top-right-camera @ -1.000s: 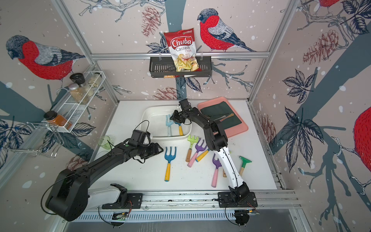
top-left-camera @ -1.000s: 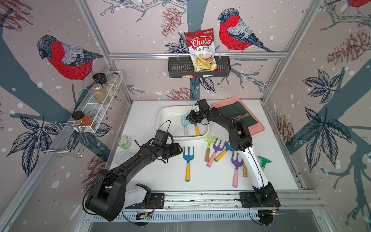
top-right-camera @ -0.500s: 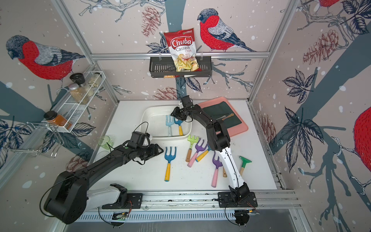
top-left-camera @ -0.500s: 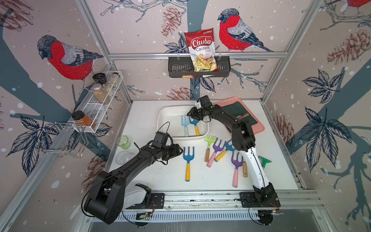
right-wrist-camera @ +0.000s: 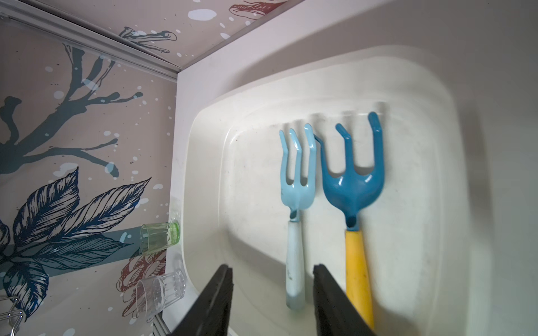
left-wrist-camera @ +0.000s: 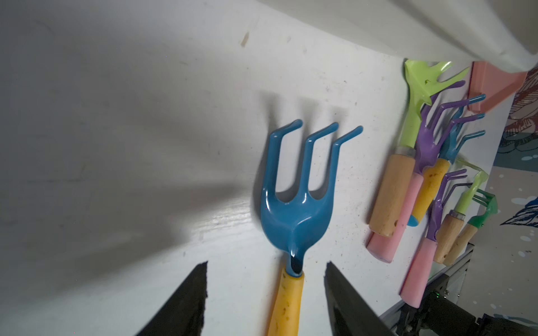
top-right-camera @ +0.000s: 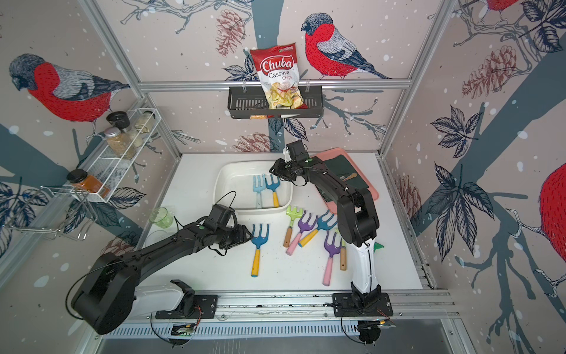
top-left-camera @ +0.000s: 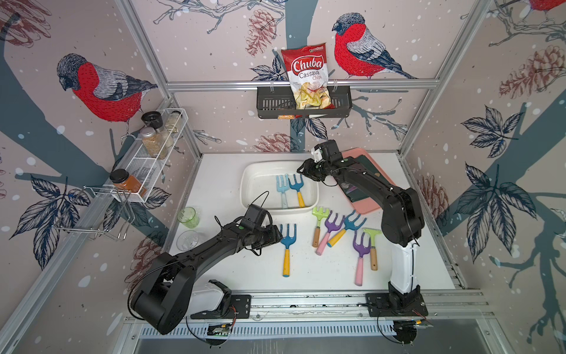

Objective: Put the rake into the storage box
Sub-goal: Place the rake in the storage box, then pick up the rake at the center of the board, then place the rake in the storage box, then pick up the rake at the center of the board.

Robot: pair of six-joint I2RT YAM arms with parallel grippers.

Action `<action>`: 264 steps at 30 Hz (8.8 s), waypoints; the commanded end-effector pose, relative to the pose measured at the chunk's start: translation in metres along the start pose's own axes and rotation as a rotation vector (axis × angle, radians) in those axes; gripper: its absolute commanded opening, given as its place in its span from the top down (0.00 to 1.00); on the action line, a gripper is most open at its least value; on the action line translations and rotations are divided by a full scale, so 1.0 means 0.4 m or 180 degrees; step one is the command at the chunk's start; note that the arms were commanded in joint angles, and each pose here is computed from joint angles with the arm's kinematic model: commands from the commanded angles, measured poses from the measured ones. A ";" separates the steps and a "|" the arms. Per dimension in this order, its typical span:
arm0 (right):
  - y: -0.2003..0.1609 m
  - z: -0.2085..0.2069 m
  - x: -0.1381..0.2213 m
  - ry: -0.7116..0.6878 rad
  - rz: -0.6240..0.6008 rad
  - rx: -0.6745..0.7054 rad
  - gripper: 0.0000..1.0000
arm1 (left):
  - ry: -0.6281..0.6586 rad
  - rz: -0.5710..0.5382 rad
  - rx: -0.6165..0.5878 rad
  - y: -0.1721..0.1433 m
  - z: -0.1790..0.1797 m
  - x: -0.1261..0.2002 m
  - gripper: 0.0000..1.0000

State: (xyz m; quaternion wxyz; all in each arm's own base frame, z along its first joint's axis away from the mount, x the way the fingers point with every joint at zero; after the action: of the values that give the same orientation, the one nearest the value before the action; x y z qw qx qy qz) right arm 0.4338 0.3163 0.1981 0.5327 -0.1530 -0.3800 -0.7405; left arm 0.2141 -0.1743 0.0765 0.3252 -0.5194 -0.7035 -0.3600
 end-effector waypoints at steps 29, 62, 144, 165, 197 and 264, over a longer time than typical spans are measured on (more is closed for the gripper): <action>-0.109 -0.104 0.205 0.0043 -0.0306 -0.0148 0.51 | 0.1285 0.0622 -0.0735 -0.181 -0.061 -0.126 0.77; -0.130 0.117 0.156 0.0550 -0.0167 0.0045 0.49 | 0.0281 -0.0170 -0.0856 0.238 -0.341 0.130 0.95; -0.071 0.002 -0.455 0.0593 0.0596 -0.0401 0.82 | 0.0382 -0.0349 -0.0010 0.241 0.108 0.194 0.34; -0.014 0.027 -0.359 0.0275 0.0359 -0.0327 0.36 | 0.0208 -0.0454 0.0000 0.230 0.078 0.231 0.34; -0.147 -0.242 0.345 -0.0304 -0.0659 -0.0666 0.35 | 0.0771 -0.0162 -0.1493 -0.001 -0.357 -0.168 0.44; -0.241 -0.130 0.213 0.0194 -0.0241 -0.0507 0.84 | 0.0021 -0.0262 -0.1411 0.021 -0.584 -0.055 0.83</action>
State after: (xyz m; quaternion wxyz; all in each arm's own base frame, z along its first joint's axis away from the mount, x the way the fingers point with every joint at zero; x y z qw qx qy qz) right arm 0.3149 0.2267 0.1654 0.5024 -0.1913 -0.3064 -0.7856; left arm 0.2476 -0.3819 0.1782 0.1979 -0.5455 -0.6245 -0.5227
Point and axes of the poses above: each gripper's point midway between its finger pads, its own x axis back along the fingers, its own z axis along the line the jaws close on, y = z × x, the point moved 3 cm from there along x, back along the fingers
